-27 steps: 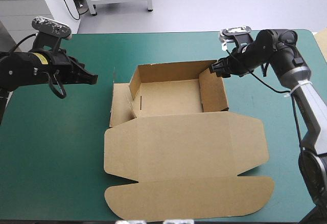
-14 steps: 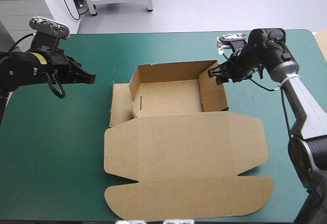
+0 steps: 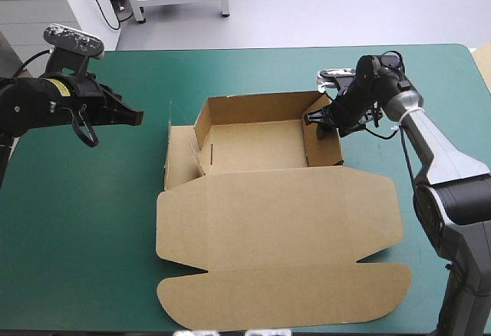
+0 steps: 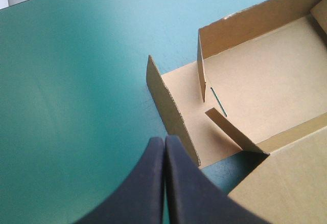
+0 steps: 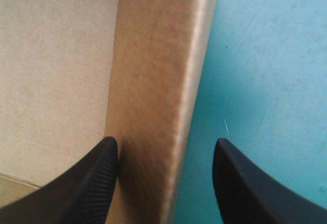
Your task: Fold the box
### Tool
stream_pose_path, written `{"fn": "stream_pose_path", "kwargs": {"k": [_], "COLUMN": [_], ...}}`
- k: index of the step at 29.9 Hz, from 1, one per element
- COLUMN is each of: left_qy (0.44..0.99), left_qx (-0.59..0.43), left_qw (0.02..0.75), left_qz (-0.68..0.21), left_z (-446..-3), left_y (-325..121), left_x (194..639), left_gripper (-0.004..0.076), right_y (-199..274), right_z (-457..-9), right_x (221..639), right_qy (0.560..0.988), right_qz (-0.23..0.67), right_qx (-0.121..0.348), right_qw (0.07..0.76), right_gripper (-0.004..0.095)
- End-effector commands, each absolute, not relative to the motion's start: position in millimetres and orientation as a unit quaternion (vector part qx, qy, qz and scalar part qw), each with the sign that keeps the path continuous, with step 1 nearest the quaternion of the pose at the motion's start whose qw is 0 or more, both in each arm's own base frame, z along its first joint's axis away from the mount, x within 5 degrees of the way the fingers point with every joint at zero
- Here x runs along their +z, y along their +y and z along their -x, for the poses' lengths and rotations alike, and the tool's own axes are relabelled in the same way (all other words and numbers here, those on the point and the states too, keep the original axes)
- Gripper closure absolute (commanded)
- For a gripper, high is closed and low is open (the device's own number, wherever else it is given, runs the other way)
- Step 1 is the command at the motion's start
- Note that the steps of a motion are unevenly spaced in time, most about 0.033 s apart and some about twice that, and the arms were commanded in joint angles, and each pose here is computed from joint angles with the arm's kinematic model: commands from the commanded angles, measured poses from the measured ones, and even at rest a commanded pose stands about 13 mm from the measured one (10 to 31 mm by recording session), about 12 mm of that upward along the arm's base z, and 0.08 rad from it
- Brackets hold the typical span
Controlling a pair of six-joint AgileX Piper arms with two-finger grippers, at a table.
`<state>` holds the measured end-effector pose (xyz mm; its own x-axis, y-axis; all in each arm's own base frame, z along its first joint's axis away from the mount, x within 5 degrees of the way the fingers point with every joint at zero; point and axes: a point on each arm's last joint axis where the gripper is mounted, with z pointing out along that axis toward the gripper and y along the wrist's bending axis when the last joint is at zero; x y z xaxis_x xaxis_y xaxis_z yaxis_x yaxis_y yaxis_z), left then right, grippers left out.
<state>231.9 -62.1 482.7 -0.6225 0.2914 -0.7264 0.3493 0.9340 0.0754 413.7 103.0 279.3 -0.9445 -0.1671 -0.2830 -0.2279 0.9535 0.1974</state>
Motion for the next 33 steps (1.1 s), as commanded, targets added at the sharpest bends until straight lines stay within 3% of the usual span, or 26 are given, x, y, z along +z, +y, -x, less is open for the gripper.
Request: {"fn": "stream_pose_path", "kwargs": {"k": [1, 4, 10, 20, 33], "left_qy": [0.897, 0.897, 0.897, 0.898, 0.905], "left_qx": [-0.040, -0.040, -0.038, -0.033, -0.001], "left_qw": [0.406, 0.406, 0.406, 0.405, 0.409], "left_qz": [-0.172, -0.172, -0.172, -0.168, -0.114], "left_z": [-217, -217, -217, -218, -220], "left_y": [-58, -58, -58, -57, -48], "left_x": [495, 495, 495, 495, 495], "left_gripper": [0.0732, 0.0732, 0.0732, 0.0732, 0.0732], "right_y": [103, 103, 107, 107, 50], "right_z": [-411, -412, -413, -396, -328], "right_x": [307, 306, 308, 325, 439], "right_qy": [0.969, 0.968, 0.961, 0.963, 0.929], "right_qz": [0.105, 0.106, 0.127, 0.133, 0.065], "right_qx": [0.130, 0.131, 0.147, 0.165, 0.177], "right_qw": [0.183, 0.185, 0.196, 0.167, 0.319], "right_gripper": [0.0406, 0.0497, 0.0930, 0.0924, 0.0929]}}
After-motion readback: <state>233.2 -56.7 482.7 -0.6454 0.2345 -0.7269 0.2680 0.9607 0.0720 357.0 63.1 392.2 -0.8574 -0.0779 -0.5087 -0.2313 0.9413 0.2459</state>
